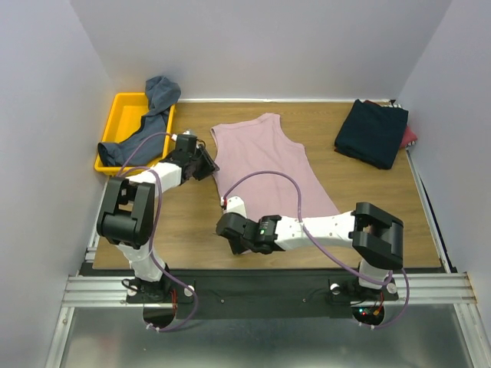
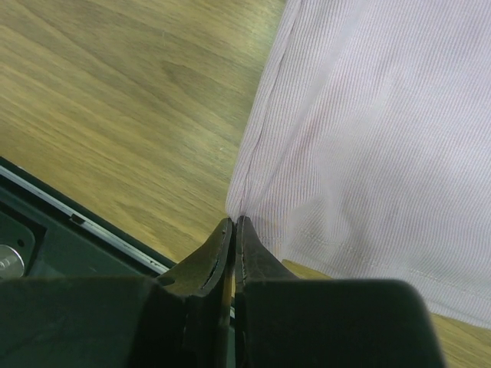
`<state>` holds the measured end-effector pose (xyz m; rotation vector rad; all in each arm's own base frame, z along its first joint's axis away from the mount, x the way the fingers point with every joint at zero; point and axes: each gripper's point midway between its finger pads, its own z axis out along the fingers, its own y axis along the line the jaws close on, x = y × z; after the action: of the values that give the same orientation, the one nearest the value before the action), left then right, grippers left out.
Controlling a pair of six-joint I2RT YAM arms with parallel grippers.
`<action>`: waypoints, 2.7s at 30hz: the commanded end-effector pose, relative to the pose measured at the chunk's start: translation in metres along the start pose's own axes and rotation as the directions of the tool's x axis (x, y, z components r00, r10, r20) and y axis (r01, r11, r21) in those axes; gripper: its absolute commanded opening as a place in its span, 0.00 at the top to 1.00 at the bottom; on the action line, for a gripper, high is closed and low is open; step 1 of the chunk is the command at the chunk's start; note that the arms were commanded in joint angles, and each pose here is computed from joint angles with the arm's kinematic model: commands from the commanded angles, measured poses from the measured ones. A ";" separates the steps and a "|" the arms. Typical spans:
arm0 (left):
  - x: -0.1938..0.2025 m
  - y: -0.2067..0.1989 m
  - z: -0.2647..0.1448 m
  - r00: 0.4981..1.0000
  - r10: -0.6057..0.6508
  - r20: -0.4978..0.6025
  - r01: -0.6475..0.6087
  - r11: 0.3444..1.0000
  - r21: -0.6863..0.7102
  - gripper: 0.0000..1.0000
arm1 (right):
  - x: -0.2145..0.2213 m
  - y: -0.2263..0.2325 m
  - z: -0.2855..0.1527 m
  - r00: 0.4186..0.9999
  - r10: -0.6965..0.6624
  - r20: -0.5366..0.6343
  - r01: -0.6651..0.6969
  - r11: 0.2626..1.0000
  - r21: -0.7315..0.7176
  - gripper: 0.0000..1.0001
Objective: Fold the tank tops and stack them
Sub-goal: Flatten the tank top out, then fold the tank top
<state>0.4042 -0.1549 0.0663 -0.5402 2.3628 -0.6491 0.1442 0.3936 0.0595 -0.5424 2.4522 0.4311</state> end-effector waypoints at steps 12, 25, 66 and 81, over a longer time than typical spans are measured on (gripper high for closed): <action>-0.019 0.019 0.017 0.996 0.046 0.081 -0.033 0.988 -0.153 0.57 | -0.007 0.034 0.002 1.000 0.022 -0.016 -0.023 0.995 -0.095 0.97; -0.016 0.024 0.024 0.994 0.052 0.097 -0.033 0.982 -0.187 0.74 | 0.008 0.038 0.018 0.998 0.018 -0.068 -0.024 0.996 -0.087 0.99; -0.055 -0.005 -0.014 0.953 -0.067 0.296 0.138 0.965 -0.225 1.00 | -0.023 0.051 -0.013 0.998 0.065 -0.004 -0.064 0.973 -0.221 1.00; -0.036 -0.059 0.027 0.971 -0.019 0.240 0.072 0.975 -0.211 1.00 | -0.014 -0.036 -0.027 0.983 0.177 0.050 -0.172 0.982 -0.079 0.99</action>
<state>0.4470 -0.1826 0.0802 -0.7225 2.2653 -0.3186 0.1520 0.3625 0.0749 -0.4139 2.4796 0.5961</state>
